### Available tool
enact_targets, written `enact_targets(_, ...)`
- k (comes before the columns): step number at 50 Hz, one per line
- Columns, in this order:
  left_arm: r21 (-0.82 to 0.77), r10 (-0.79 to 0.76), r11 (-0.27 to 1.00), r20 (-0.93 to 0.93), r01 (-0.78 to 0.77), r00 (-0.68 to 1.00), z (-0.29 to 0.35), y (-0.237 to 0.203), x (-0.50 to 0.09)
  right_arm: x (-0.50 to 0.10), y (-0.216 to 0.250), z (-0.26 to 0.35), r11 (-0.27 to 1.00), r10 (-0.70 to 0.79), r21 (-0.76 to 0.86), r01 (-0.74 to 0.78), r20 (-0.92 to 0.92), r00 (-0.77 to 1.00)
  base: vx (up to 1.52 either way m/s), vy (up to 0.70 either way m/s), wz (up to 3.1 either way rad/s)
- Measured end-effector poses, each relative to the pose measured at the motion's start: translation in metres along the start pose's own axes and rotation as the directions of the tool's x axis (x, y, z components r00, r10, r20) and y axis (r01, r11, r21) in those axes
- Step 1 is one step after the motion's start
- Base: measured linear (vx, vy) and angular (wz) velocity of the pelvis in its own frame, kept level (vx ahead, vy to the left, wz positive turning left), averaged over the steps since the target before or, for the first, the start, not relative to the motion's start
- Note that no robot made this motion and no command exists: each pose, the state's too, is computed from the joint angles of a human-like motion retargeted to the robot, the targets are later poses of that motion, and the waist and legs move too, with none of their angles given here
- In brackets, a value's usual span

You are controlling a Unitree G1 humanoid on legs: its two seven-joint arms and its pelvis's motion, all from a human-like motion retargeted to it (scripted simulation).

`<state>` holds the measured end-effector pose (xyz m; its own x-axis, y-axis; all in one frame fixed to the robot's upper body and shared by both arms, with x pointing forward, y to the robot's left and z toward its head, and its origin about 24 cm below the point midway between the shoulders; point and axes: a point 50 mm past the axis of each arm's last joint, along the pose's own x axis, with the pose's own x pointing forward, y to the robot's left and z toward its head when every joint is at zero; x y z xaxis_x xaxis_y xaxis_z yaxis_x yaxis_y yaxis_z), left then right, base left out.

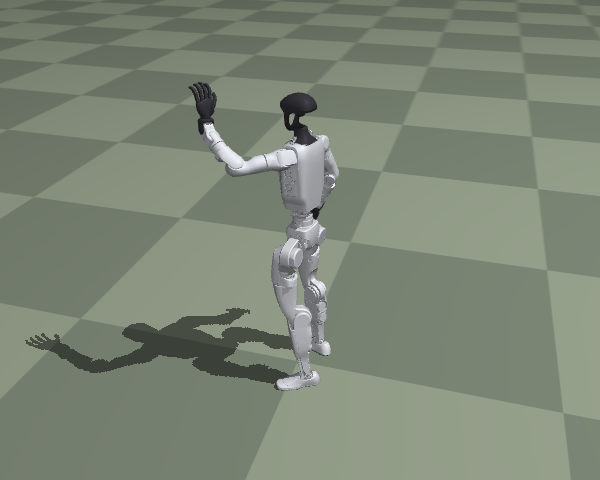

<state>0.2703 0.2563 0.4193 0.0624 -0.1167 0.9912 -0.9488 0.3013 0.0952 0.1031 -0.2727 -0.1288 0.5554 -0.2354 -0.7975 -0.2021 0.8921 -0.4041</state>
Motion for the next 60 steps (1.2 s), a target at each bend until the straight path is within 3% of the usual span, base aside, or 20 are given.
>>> enact_targets(4, 0.162, 0.097, 0.984, -0.136, -0.074, 0.986, -0.038, 0.02, 0.01, -0.005, -0.005, -0.02, 1.0, 0.001, -0.013, -0.002, -0.075, 0.997, 0.0, 0.0, 0.04)
enact_targets(7, 0.19, 0.117, 0.978, -0.154, -0.087, 0.981, -0.041, 0.02, 0.02, -0.007, -0.011, -0.029, 1.0, -0.019, -0.013, 0.018, -0.111, 0.994, 0.01, 0.02, 0.21)
enact_targets(16, -0.066, -0.03, 0.997, 0.165, 0.041, 0.986, 0.063, -0.036, 0.053, -0.002, -0.026, -0.017, 0.995, -0.084, 0.044, 0.088, -0.079, 0.993, 0.01, 0.01, 0.09)
enact_targets(23, -0.127, -0.034, 0.989, 0.322, 0.079, 0.946, 0.116, -0.047, 0.07, 0.008, -0.031, 0.018, 0.995, -0.078, 0.066, 0.077, 0.024, 0.997, -0.01, 0.0, -0.15)
enact_targets(30, -0.154, 0.138, 0.983, 0.249, -0.102, 0.959, 0.095, -0.013, 0.083, 0.009, -0.035, 0.04, 0.988, -0.121, 0.114, 0.107, 0.116, 0.986, -0.02, -0.04, -0.42)
enact_targets(35, -0.135, 0.215, 0.971, 0.127, -0.197, 0.968, 0.068, 0.005, 0.091, 0.006, -0.03, 0.027, 0.987, -0.119, 0.121, 0.109, 0.077, 0.99, -0.01, -0.03, -0.16)
enact_targets(40, -0.222, 0.222, 0.95, -0.019, -0.221, 0.975, 0.056, 0.003, 0.094, 0.001, -0.017, -0.006, 0.993, -0.064, 0.093, 0.069, -0.054, 0.996, 0.01, 0.0, 0.09)
enact_targets(45, -0.349, 0.121, 0.931, 0.029, -0.103, 0.992, 0.076, -0.016, 0.084, -0.006, -0.002, -0.035, 0.997, 0.0, 0.073, 0.012, -0.173, 0.985, 0.03, 0.01, 0.29)
enact_targets(50, -0.231, -0.066, 0.967, 0.186, 0.109, 0.98, 0.078, -0.032, 0.058, -0.01, 0.005, -0.041, 0.999, 0.03, 0.049, -0.021, -0.186, 0.982, 0.01, 0.0, 0.08)
enact_targets(55, -0.059, -0.125, 0.989, 0.139, 0.134, 0.982, 0.04, -0.031, 0.032, -0.007, 0.001, -0.026, 0.997, -0.023, 0.07, 0.03, -0.103, 0.994, 0.0, 0.0, 0.0)
enact_targets(60, -0.022, -0.114, 0.993, 0.068, 0.116, 0.991, 0.016, -0.022, 0.02, -0.005, -0.006, -0.011, 0.991, -0.077, 0.107, 0.081, -0.033, 0.996, 0.0, 0.0, 0.0)
